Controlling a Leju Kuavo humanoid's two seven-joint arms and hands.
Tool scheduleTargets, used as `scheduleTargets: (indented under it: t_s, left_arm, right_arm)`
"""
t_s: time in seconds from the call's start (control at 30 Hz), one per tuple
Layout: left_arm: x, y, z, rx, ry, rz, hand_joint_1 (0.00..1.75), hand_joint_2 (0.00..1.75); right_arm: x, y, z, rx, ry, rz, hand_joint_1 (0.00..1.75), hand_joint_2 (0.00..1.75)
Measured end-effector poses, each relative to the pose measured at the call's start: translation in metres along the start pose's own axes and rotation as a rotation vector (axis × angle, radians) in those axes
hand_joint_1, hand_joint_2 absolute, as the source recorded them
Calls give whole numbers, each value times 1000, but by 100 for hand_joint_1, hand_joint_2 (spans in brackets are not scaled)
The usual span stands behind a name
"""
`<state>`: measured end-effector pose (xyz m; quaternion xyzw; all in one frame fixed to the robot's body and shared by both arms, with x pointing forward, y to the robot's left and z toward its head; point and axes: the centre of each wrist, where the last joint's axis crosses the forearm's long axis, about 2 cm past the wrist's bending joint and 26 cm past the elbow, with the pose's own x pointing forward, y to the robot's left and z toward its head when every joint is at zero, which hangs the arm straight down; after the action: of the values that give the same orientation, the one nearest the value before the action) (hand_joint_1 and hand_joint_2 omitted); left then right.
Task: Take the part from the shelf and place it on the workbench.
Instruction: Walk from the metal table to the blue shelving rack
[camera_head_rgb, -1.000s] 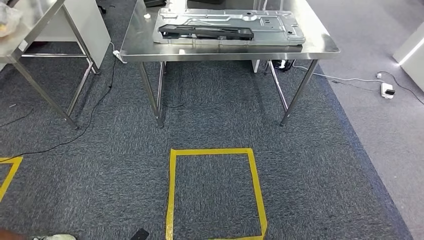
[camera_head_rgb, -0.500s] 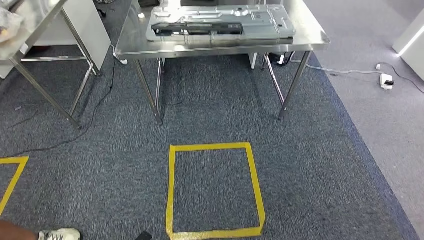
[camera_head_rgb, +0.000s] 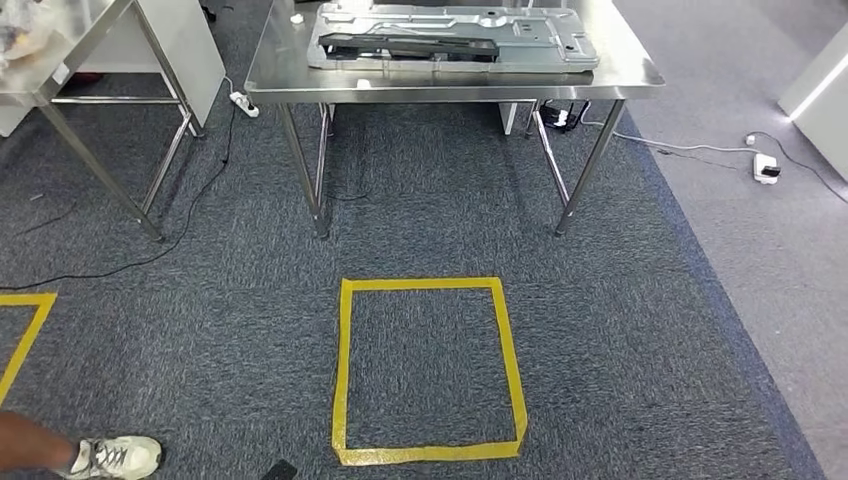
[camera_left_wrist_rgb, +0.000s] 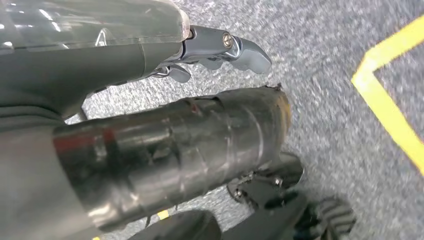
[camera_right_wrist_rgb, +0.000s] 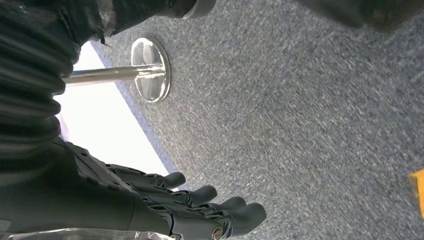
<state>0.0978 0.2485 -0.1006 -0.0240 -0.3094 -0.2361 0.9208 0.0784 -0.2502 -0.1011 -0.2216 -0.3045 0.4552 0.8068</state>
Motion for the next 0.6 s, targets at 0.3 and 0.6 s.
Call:
scheduleTargets:
  t_s: [0.3, 0.6]
  left_arm:
    - [0, -1, 0, -4, -7, 2, 0, 175]
    - [-1, -1, 1, -5, -15, 2, 0, 175]
  right_arm:
    - [-1, -1, 0, -12, -6, 8, 0, 175]
    - [-1, -2, -1, -52, -27, 21, 0, 0]
